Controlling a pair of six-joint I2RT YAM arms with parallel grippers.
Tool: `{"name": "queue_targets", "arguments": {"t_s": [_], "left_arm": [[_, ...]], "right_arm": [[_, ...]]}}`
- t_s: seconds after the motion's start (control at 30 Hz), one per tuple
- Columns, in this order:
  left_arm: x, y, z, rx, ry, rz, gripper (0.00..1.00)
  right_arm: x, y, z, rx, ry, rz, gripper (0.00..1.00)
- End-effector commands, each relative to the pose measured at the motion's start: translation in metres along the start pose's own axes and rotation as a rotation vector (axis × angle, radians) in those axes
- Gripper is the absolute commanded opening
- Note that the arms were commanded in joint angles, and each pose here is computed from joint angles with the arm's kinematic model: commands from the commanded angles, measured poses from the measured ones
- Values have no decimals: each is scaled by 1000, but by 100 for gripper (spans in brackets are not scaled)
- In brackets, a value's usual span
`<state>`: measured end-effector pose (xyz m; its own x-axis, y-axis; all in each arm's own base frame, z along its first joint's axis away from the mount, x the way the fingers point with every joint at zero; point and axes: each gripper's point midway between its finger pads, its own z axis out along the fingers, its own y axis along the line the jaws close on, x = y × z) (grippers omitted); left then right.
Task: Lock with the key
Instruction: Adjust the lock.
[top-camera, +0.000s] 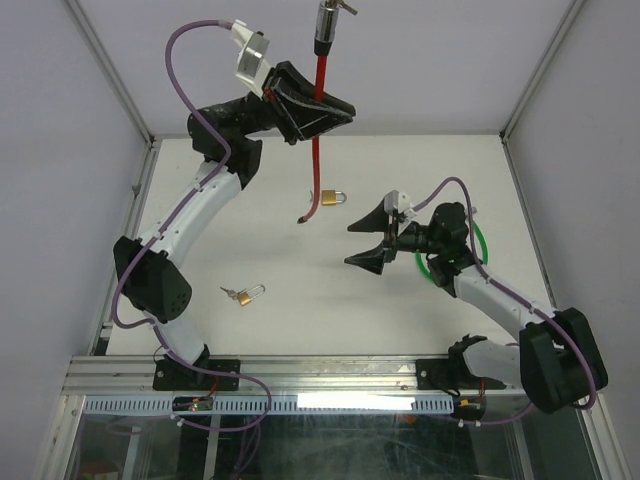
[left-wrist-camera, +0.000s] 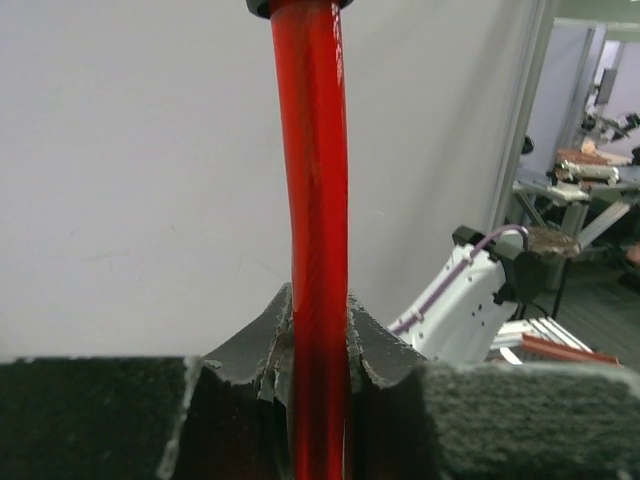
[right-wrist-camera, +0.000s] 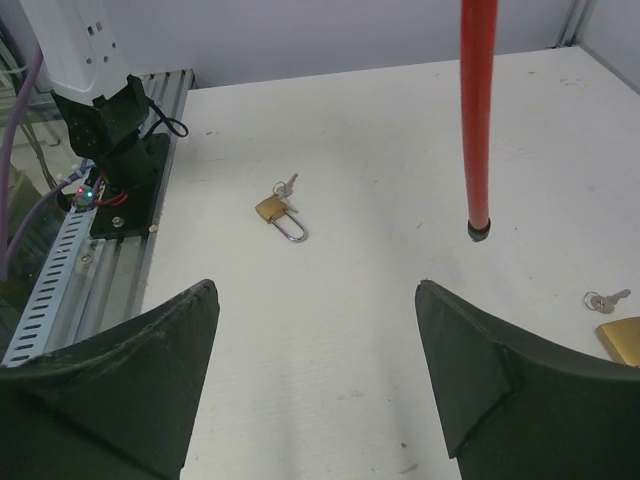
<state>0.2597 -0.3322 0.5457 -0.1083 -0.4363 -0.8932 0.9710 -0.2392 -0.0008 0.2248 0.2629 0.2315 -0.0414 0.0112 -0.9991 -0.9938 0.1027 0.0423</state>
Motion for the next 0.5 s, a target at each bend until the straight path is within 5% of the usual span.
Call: {"name": "queue_targets", "arguments": {"t_s": [0.0,0.17,0.47], "left_arm": [[-61,-31,18,8,-160,149,0],[-86,-35,25,-5,-249,168,0],[-106,-47,44,39,-304,106,0]], "right_arm": [[-18,-8,8,43,-88,-136,82],[-35,-9,8,98,-203,4,76],[-30,-28,10,116,-119,-418,80]]}}
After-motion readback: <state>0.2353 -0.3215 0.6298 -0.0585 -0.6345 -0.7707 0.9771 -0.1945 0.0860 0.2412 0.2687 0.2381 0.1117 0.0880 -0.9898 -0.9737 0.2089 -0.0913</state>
